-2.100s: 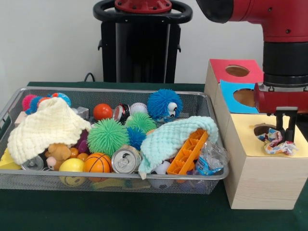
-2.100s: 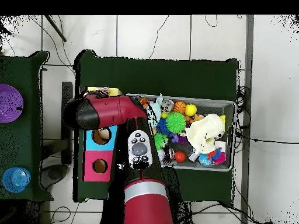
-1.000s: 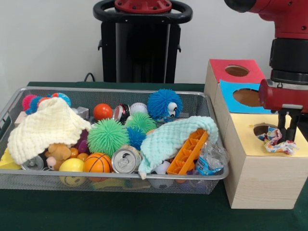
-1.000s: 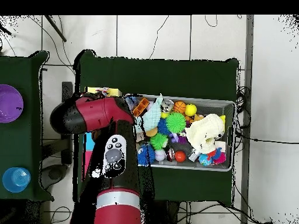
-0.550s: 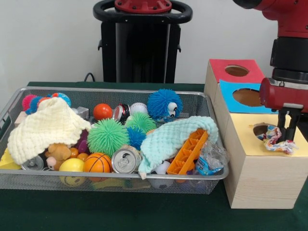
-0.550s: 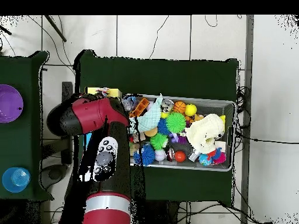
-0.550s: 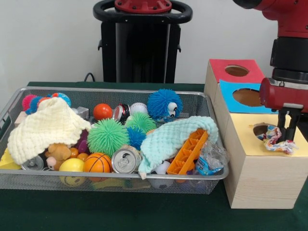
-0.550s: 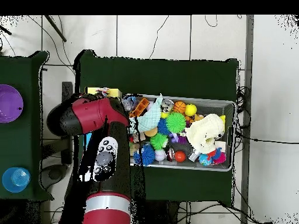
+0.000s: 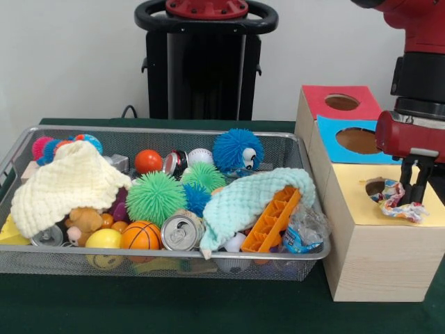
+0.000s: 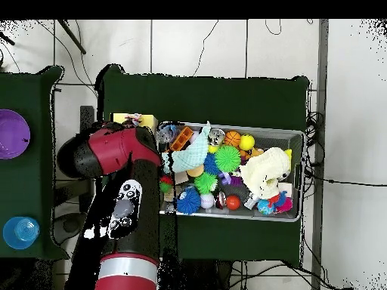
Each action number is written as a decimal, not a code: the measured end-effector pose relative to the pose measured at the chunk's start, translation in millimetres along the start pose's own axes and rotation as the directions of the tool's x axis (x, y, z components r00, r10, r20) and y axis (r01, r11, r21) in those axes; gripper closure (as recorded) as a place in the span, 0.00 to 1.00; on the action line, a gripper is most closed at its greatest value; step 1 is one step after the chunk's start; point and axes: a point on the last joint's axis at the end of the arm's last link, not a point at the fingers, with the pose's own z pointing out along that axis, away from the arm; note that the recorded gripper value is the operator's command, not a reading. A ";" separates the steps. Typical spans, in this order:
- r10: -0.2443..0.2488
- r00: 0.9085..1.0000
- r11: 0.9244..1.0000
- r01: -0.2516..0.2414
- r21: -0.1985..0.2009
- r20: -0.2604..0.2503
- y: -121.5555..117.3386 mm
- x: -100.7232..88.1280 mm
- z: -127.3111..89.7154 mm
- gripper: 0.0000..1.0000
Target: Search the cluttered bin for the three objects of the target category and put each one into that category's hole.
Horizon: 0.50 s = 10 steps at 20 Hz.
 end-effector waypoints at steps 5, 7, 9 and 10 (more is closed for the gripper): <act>-0.003 1.000 1.000 0.003 0.010 0.003 -3.2 -0.3 0.6 1.00; -0.005 1.000 1.000 0.004 0.016 0.004 -4.7 -0.1 0.8 1.00; -0.008 1.000 1.000 0.008 0.023 0.005 -5.8 0.3 0.9 1.00; -0.011 1.000 1.000 0.011 0.026 0.007 -5.9 0.5 1.0 1.00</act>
